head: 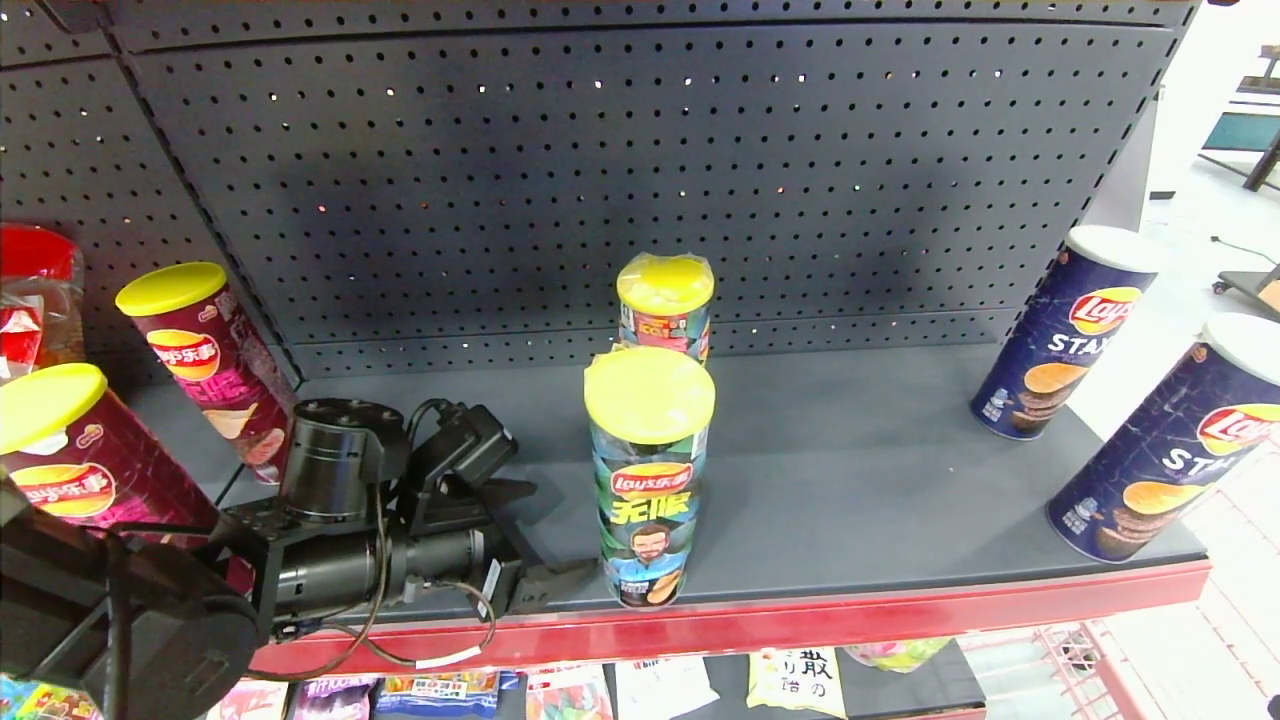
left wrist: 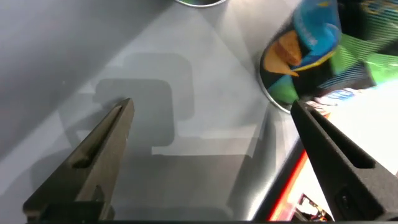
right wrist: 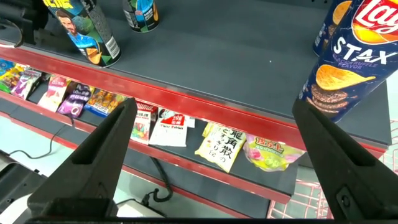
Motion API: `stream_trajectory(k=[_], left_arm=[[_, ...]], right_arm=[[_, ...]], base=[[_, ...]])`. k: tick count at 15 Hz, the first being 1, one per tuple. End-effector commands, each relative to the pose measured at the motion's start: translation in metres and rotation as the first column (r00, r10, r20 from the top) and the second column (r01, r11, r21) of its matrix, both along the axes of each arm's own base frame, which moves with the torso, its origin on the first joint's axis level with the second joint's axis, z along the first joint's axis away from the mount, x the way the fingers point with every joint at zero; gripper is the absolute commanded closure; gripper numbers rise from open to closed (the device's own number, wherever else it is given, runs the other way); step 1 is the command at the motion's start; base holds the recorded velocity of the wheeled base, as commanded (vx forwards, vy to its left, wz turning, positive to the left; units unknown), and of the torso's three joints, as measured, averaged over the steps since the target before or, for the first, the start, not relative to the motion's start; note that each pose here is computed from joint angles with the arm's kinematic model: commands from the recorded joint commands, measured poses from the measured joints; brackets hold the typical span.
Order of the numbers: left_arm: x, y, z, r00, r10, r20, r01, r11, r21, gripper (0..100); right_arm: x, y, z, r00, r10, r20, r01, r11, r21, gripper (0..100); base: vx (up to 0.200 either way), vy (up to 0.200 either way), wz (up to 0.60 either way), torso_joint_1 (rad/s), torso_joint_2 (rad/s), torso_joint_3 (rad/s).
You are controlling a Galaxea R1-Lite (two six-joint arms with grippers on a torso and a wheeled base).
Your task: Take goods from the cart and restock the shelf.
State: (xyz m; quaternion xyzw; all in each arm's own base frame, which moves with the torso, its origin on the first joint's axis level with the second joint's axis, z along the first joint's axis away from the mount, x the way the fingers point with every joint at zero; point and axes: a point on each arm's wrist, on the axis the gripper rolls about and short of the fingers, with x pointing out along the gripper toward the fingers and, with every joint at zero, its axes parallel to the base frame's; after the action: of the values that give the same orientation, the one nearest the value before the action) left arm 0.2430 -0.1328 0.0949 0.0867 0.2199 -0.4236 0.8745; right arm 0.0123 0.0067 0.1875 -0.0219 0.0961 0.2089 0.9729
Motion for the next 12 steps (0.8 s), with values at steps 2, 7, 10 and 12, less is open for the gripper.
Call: stream_trajectory(k=[2,7,10,12], left_arm=[[-0.0022,-0.0032,0.0011,1.000,-0.015,0.004,0.015,1.000,-0.002,0],[-0.0016,-0.0055,-0.0001,1.000,-0.020,0.000,0.020,1.000,-0.002,0],[-0.0025,-0.0049,-0.0001,1.000,-0.020,0.000,0.020,1.000,-0.002,0],[-0.0075,0.0001,0.0043,1.000,-0.009,0.011,0.009,1.000,-0.007,0]], right_arm=[[0.0004,0.0001,-0.0004,1.000,0.000,-0.003,0.000,1.000,-0.001,0],[0.0004,0.0001,-0.0004,1.000,0.000,-0.003,0.000,1.000,-0.001,0],[0.0002,0.0001,-0.0008,1.000,0.000,-0.003,0.000,1.000,-0.001,0],[-0.0012,-0.0003,-0.0064,1.000,0.000,-0.012,0.000,1.000,-0.004,0]], base=[[0.000,0.000,0.00,0.000,0.00,0.000],[0.000,0.000,0.00,0.000,0.00,0.000],[0.000,0.000,0.00,0.000,0.00,0.000],[0.000,0.000,0.00,0.000,0.00,0.000]])
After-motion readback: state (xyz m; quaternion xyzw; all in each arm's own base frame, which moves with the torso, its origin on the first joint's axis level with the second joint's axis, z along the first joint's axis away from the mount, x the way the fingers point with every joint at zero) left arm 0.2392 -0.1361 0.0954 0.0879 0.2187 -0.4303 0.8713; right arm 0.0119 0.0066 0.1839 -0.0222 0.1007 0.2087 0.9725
